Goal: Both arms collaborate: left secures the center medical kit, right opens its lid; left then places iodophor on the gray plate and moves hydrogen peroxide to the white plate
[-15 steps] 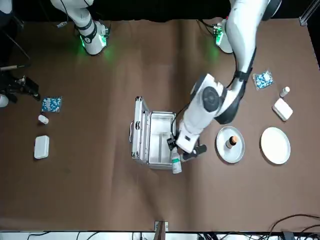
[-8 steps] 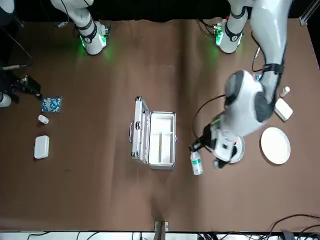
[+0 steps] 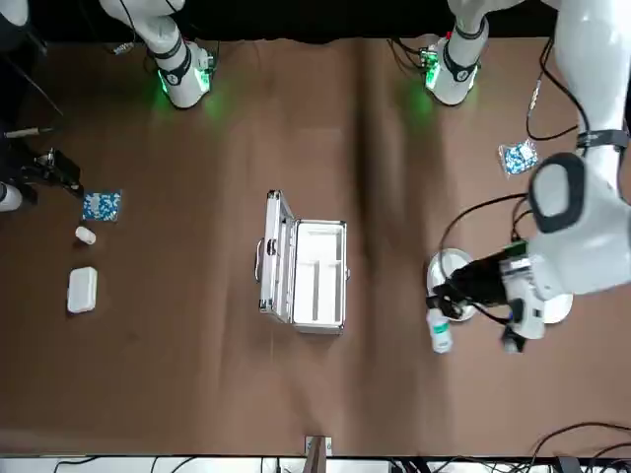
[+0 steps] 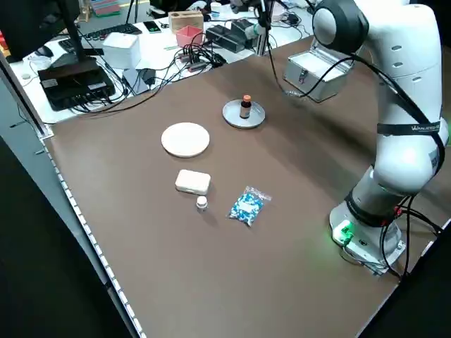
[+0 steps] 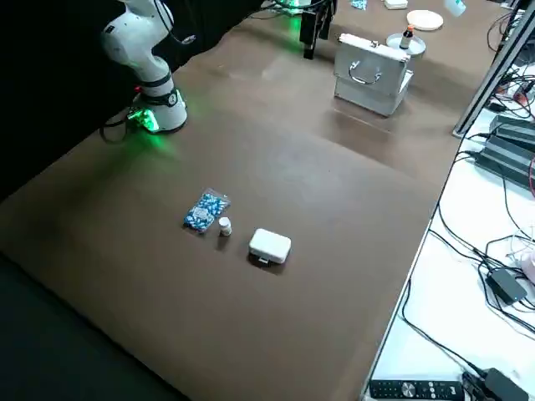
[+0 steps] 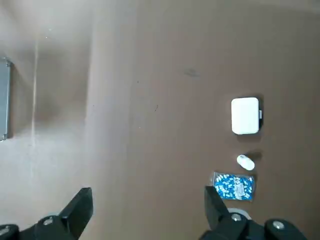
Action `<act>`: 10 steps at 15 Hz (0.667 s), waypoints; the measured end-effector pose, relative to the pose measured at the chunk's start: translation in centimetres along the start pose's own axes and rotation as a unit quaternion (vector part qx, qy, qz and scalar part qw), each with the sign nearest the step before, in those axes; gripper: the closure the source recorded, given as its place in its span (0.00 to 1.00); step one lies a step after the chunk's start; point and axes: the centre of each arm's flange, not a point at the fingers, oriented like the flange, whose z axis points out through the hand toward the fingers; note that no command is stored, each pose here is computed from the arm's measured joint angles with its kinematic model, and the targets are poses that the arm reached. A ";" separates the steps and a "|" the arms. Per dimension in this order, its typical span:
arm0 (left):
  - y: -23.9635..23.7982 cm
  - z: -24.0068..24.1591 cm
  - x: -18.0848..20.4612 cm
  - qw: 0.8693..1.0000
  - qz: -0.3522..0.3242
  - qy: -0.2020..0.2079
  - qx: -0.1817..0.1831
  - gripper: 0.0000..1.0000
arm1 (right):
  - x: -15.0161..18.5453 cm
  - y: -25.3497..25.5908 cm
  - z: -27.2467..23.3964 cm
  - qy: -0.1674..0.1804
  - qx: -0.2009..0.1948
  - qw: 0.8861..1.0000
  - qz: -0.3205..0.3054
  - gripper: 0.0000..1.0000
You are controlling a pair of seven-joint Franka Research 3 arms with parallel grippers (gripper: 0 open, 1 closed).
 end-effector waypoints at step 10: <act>-10.0 -8.5 8.1 0.993 -0.103 -0.055 -0.027 0.68 | 0.1 -0.1 0.0 0.002 0.000 1.000 -0.001 0.01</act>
